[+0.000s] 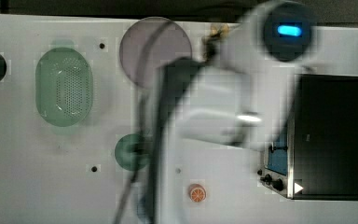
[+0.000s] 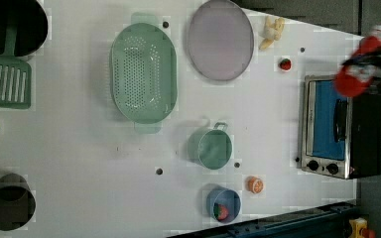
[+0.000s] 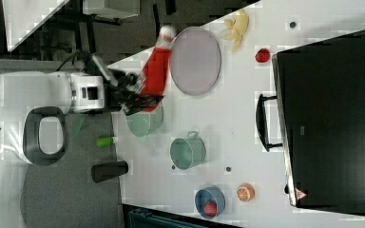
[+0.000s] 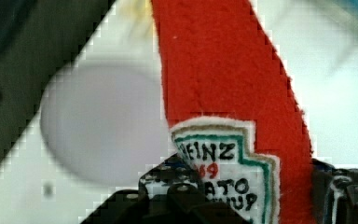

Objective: Pick Ketchup from oven and place it on table.

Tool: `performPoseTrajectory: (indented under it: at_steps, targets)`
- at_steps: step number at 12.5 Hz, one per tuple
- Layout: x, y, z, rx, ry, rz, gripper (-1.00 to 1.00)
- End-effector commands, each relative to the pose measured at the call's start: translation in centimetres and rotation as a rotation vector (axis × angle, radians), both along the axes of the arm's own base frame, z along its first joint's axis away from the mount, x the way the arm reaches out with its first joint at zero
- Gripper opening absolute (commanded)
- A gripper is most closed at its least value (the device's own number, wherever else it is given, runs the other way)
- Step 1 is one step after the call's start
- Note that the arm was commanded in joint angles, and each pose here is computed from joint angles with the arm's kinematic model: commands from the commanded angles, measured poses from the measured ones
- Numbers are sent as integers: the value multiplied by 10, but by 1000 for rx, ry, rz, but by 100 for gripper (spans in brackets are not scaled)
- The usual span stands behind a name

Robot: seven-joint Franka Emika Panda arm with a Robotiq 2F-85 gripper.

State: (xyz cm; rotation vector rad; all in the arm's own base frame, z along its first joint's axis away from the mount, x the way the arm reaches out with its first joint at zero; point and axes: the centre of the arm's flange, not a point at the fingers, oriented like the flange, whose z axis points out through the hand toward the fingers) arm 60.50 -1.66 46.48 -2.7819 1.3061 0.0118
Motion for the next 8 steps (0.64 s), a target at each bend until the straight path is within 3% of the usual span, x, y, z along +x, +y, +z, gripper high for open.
performPoseTrajectory:
  at_steps: [1,5,8]
  targets:
    - [-26,19,-71,-10,93,-1,23]
    - [-57,7,-143,-36,81,-18,23]
    - [-76,-8,-194,-53,120,-47,23]
